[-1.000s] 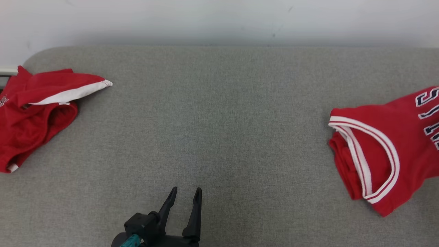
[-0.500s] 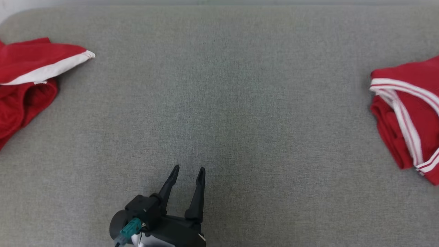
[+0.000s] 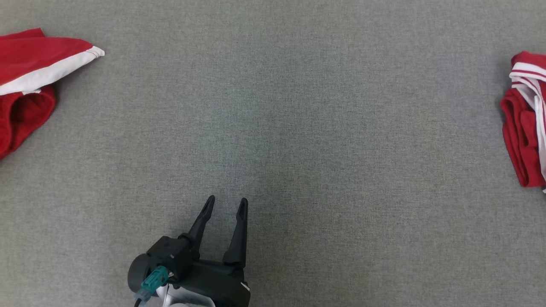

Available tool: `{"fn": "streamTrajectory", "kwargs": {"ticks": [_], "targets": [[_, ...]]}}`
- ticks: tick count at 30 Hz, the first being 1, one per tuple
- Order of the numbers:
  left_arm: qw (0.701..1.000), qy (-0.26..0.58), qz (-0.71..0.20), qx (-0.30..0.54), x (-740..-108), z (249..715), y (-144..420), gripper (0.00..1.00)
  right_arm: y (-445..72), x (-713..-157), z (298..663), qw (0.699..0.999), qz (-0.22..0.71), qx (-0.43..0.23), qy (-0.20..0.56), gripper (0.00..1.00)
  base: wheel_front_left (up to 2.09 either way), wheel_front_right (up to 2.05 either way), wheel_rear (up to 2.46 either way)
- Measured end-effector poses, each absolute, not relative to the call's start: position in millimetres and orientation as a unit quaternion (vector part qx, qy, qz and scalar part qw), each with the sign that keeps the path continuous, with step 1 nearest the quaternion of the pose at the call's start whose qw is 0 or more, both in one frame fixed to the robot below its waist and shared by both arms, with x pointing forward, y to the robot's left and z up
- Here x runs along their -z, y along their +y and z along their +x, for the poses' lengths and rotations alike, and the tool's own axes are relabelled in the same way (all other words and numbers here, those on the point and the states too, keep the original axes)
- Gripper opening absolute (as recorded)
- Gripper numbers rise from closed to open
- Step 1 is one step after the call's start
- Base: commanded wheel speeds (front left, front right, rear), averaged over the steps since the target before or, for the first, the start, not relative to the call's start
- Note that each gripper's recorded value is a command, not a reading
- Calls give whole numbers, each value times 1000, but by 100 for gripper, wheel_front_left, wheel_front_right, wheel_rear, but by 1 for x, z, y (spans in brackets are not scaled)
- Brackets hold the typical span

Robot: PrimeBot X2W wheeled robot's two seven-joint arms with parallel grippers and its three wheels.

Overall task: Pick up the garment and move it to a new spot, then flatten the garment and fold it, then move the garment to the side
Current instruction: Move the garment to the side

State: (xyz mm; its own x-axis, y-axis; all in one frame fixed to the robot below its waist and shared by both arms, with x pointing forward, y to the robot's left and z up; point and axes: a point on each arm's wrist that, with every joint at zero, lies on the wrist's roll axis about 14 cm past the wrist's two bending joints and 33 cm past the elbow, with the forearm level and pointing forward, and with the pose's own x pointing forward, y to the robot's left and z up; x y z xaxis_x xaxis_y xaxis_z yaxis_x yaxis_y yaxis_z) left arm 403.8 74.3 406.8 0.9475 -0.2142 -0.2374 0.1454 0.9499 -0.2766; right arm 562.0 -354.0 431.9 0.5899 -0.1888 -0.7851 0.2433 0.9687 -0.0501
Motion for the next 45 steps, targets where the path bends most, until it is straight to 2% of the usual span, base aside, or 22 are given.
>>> {"fn": "streamTrajectory", "kwargs": {"ticks": [23,25,26,31,34,37,41,45], "targets": [[978,137,-129,90,-405,408,76,100,-389,-407,537,863,-15,173,475,0,0,0,0],[978,137,-129,89,-405,409,76,100,-392,-408,539,863,-32,172,473,92,0,0,0],[978,136,-129,89,-405,409,76,100,-392,-409,540,864,-35,173,471,100,0,0,0],[979,136,-128,88,-405,409,77,100,-398,-412,533,859,-54,181,476,100,0,0,0],[979,131,-127,89,-410,408,77,100,-400,-425,534,866,-62,181,462,100,0,0,0],[980,125,-128,90,-415,406,76,100,-388,-448,548,889,-77,148,427,100,0,0,0],[981,114,-130,88,-424,404,78,100,-348,-485,573,933,-27,91,347,100,0,0,0],[983,100,-134,75,-435,403,86,100,-321,-520,581,960,-7,43,277,100,0,0,0]]}}
